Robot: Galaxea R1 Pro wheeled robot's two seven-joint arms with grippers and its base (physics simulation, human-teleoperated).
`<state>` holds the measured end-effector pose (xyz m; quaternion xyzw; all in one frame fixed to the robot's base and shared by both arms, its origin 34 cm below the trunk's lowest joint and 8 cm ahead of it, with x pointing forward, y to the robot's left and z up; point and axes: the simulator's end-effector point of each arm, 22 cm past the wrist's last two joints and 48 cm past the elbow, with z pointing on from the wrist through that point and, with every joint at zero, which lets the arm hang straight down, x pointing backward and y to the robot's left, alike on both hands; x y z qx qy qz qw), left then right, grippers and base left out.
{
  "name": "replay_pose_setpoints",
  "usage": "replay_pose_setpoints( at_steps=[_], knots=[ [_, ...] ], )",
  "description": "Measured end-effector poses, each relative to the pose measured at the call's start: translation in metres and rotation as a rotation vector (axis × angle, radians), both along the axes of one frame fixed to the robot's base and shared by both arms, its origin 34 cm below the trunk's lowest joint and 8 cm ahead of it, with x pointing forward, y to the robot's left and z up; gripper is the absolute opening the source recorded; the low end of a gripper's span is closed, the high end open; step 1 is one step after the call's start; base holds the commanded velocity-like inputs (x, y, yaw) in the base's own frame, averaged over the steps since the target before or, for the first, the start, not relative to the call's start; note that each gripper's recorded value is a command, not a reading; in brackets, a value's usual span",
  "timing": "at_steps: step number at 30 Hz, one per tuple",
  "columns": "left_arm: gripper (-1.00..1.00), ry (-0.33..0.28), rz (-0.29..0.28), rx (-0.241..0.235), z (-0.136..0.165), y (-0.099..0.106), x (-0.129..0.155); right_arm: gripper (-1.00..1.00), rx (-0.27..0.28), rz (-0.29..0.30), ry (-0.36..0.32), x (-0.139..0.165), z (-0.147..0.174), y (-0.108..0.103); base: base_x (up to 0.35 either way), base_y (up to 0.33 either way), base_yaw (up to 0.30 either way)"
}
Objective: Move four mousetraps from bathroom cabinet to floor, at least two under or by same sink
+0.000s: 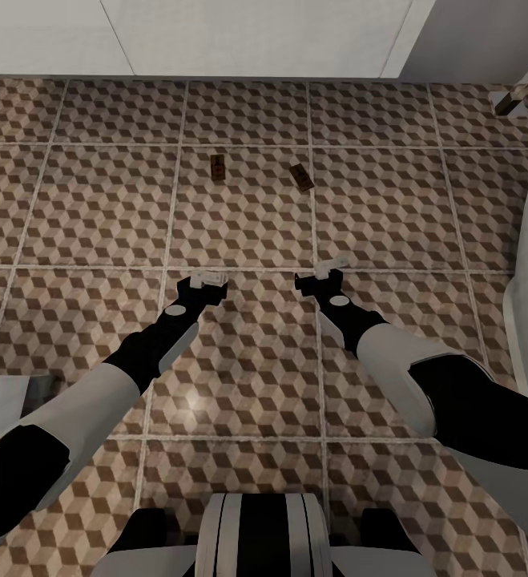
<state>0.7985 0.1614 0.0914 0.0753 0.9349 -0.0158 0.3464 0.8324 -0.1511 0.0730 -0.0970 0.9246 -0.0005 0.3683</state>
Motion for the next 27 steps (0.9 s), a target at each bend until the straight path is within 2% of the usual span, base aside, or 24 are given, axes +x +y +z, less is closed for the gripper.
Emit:
replay_pose_setpoints(
  at_steps=[27],
  knots=[
    [1.00,-0.003,-0.001,-0.003,0.0015,-0.0012,0.0012,1.00,-0.002,0.000,0.000,0.0000,0.0000,-0.0003,0.000,0.000,0.000]
  ],
)
